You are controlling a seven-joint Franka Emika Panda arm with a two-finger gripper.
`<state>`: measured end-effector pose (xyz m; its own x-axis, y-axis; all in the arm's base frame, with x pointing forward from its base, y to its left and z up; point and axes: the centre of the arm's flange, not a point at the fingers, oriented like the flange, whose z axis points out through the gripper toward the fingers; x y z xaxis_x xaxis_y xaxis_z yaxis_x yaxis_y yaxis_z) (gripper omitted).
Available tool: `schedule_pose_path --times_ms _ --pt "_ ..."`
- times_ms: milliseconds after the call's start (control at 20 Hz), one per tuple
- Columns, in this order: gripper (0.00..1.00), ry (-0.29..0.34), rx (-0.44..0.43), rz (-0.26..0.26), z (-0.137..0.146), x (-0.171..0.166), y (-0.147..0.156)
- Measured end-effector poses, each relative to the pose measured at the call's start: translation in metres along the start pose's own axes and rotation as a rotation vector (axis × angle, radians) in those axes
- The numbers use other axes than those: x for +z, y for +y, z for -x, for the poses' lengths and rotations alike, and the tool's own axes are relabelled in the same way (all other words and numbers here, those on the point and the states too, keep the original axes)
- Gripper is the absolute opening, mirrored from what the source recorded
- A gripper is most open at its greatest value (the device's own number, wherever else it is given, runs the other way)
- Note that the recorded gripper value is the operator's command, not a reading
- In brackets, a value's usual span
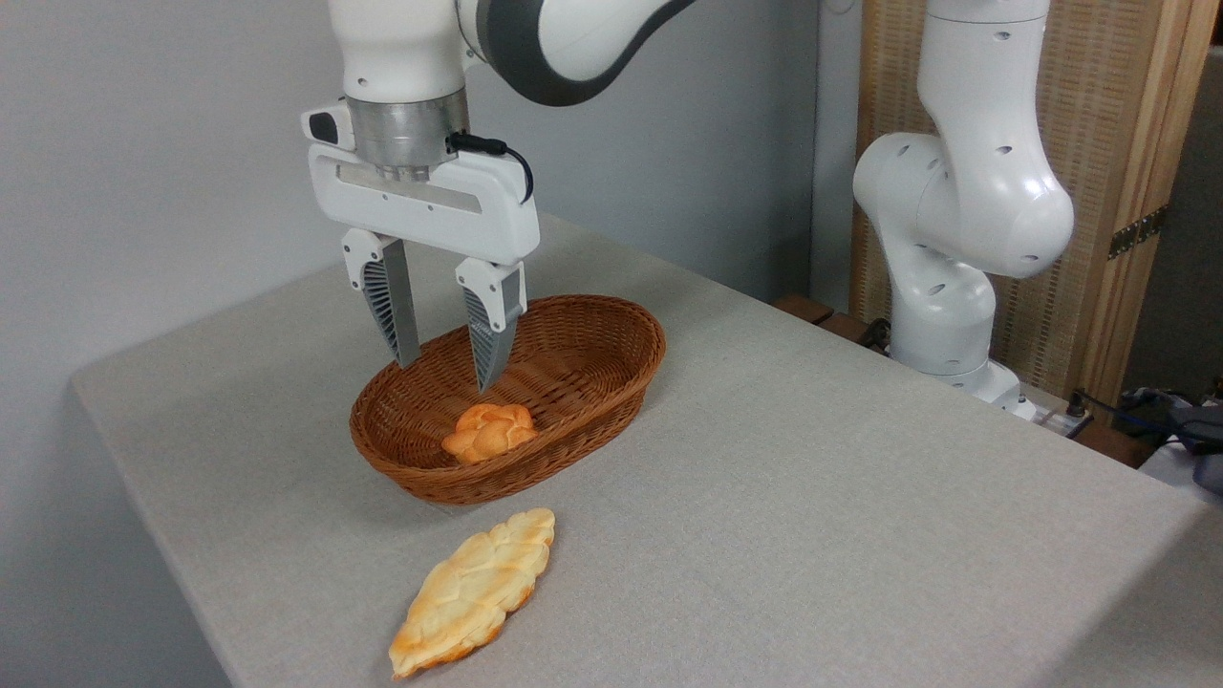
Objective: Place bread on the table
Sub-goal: 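Lower the open gripper into the basket around the orange roll and close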
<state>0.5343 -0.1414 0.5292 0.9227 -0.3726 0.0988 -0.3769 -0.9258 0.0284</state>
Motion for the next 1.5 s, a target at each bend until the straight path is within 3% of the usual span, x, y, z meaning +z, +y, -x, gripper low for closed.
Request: schedule_pose_path --times_ms 250,550,800,1150,1250,1350,1400,1500 --pt "1.0 -0.072 0.032 0.011 0.004 0.023 0.027" --pt "1.0 -0.132 0.037 0.021 0.007 0.054 0.029" --pt "1.0 -0.181 0.076 -0.024 0.003 0.08 0.031" --pt "1.0 -0.155 0.086 -0.032 -0.006 0.095 0.031" --pt "0.91 -0.162 0.094 -0.046 -0.006 0.099 0.03" --pt "0.67 -0.169 0.101 -0.056 -0.007 0.102 0.029" --pt "0.46 -0.171 0.104 -0.06 -0.007 0.103 0.029" --pt "0.31 -0.173 0.108 -0.066 -0.007 0.104 0.029"
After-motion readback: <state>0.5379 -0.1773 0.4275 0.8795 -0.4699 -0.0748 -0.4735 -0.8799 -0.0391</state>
